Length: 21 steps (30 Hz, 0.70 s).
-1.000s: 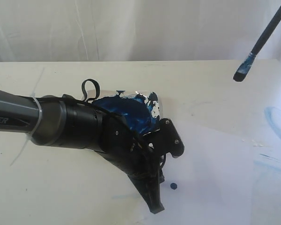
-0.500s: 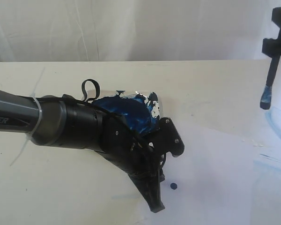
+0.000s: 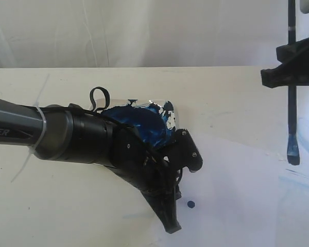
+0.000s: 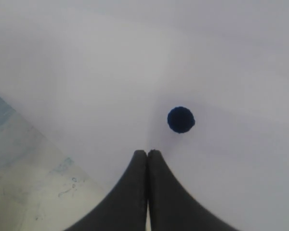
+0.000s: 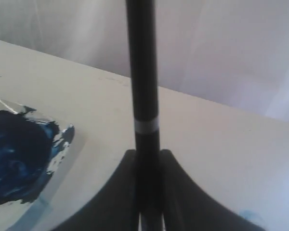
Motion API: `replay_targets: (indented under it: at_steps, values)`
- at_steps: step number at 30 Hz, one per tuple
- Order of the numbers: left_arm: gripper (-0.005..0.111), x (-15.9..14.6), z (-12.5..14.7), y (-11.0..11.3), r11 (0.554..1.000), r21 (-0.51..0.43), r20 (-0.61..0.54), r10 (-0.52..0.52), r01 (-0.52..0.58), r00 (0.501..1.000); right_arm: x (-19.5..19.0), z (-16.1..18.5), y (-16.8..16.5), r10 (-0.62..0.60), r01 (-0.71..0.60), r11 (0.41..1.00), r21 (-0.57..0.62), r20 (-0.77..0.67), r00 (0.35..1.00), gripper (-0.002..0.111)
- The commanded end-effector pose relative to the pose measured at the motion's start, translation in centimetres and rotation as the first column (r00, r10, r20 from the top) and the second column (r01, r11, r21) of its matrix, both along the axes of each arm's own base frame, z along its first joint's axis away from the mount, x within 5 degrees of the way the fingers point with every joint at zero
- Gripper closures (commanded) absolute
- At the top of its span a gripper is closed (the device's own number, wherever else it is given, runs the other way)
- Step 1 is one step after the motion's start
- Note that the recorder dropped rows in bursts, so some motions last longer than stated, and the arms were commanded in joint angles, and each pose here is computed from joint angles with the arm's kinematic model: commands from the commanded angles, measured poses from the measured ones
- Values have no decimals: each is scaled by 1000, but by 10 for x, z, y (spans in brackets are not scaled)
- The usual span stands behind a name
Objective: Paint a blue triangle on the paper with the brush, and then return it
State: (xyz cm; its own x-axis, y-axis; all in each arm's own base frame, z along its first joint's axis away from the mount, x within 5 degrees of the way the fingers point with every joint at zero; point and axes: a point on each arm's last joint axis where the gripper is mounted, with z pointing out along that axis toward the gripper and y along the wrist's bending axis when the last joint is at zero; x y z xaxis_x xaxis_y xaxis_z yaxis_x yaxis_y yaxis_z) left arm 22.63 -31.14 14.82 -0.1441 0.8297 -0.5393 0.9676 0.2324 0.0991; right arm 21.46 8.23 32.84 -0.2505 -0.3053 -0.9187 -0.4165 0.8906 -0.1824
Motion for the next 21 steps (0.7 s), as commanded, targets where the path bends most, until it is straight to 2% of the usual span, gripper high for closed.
replay_targets:
  at_steps: [1,8,11,17,21]
  values:
    - [107,-2,-2,1,1000,6,-16,1,-1,1000,-16,6,13,135,-131,989,69,-65,989,108]
    - [107,0,-1,0,1000,-6,2,9,-9,1000,-28,18,32,374,-372,910,183,26,927,108]
    - [107,0,-1,0,1000,-8,5,11,-11,1000,-21,18,20,340,-337,919,206,21,940,108]
    - [107,0,-1,0,1000,-8,5,11,-11,1000,-11,12,2,441,-416,856,308,-12,898,108]
    - [107,1,0,-1,1000,-14,15,15,-15,1000,-1,5,-10,446,-421,850,317,-8,895,108]
